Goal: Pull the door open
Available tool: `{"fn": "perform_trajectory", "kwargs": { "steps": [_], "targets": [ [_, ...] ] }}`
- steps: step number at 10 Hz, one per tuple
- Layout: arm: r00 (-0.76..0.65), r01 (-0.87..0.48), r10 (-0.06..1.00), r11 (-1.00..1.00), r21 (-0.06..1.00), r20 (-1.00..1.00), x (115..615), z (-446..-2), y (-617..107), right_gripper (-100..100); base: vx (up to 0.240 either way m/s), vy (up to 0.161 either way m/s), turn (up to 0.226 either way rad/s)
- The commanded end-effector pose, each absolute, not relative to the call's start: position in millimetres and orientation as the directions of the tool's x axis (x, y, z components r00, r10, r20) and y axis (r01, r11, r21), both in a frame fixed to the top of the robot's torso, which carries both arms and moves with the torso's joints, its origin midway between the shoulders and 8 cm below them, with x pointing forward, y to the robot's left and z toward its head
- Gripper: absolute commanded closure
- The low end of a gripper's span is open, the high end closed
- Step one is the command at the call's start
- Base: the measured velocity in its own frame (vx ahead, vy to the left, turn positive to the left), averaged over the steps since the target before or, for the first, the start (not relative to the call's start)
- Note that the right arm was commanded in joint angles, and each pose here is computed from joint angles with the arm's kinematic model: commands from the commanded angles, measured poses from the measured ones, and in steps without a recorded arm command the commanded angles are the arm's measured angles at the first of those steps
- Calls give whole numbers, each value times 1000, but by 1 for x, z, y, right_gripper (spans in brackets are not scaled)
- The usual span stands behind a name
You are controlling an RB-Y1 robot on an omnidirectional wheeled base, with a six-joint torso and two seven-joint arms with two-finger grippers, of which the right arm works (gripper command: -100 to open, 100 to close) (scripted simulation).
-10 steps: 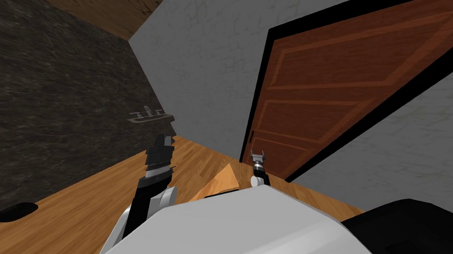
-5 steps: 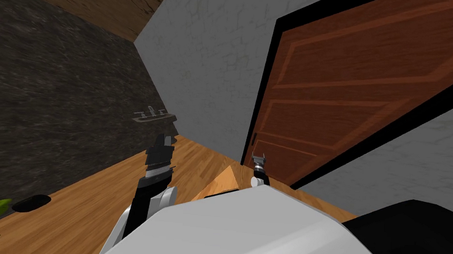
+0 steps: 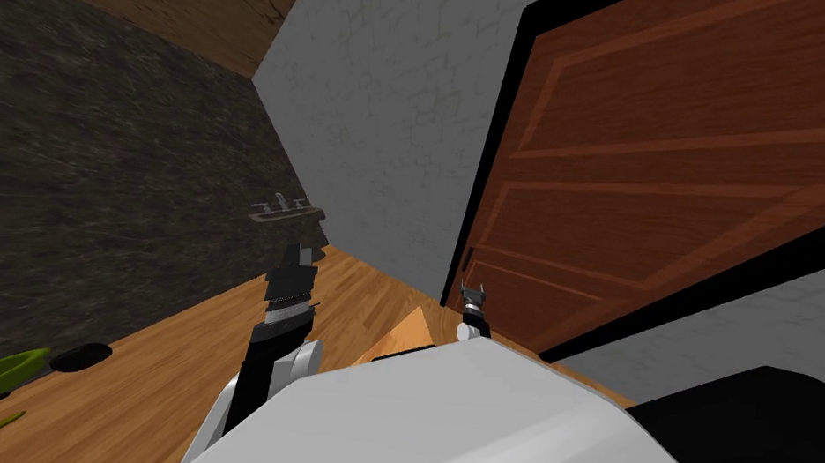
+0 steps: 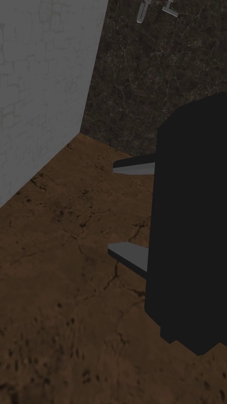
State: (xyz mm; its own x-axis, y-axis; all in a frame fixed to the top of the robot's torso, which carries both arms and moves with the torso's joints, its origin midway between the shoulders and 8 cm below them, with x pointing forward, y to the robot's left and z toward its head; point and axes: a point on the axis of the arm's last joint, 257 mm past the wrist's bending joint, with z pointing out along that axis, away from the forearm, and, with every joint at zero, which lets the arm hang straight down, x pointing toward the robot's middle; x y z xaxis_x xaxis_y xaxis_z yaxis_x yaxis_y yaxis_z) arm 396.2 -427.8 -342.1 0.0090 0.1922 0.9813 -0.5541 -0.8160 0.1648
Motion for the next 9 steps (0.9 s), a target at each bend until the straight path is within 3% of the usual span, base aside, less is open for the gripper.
{"fn": "perform_trajectory", "kwargs": {
  "steps": [1,9],
  "targets": [
    [8,-572,149,-810,127,989,393,-353,-434,-100,86,-57,122],
    [4,-631,29,-775,24,1000,377,-384,-456,-100,78,-52,63]
  ]
}}
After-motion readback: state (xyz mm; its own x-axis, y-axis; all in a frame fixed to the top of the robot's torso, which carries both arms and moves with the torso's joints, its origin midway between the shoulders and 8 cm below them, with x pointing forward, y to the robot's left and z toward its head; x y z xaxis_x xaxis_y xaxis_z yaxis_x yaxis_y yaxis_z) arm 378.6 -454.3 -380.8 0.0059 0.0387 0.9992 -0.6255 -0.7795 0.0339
